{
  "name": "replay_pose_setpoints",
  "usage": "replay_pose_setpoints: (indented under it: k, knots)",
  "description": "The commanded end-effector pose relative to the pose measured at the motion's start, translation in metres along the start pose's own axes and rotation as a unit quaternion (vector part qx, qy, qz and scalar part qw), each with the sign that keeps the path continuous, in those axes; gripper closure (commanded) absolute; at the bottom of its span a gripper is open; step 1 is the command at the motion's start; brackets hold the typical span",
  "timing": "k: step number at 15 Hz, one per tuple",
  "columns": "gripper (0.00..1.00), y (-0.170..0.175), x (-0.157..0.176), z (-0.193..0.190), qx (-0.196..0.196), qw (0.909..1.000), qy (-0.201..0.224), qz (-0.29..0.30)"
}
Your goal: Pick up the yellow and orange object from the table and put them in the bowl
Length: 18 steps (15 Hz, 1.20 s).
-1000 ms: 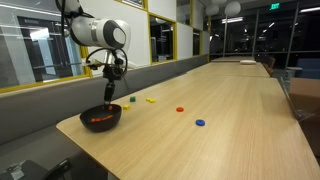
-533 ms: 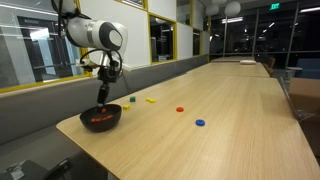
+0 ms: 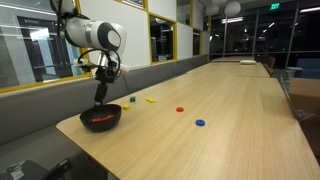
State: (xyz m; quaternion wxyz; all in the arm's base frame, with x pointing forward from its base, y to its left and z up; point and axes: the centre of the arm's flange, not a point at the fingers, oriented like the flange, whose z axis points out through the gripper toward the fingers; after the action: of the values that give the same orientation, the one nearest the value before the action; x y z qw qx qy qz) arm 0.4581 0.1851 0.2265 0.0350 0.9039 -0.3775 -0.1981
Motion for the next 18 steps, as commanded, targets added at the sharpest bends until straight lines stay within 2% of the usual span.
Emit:
replay_pose_setpoints:
  k: [1, 8, 14, 18]
  knots:
    - [0.00, -0.008, 0.002, -0.014, 0.011, 0.9999, 0.003, -0.007]
    - [0.00, -0.044, 0.037, -0.050, 0.036, 0.9980, 0.049, -0.018]
    - [0.00, -0.083, 0.092, -0.063, 0.053, 0.9951, 0.083, -0.014]
    - [0.00, -0.108, 0.137, -0.066, 0.077, 0.9909, 0.108, 0.026]
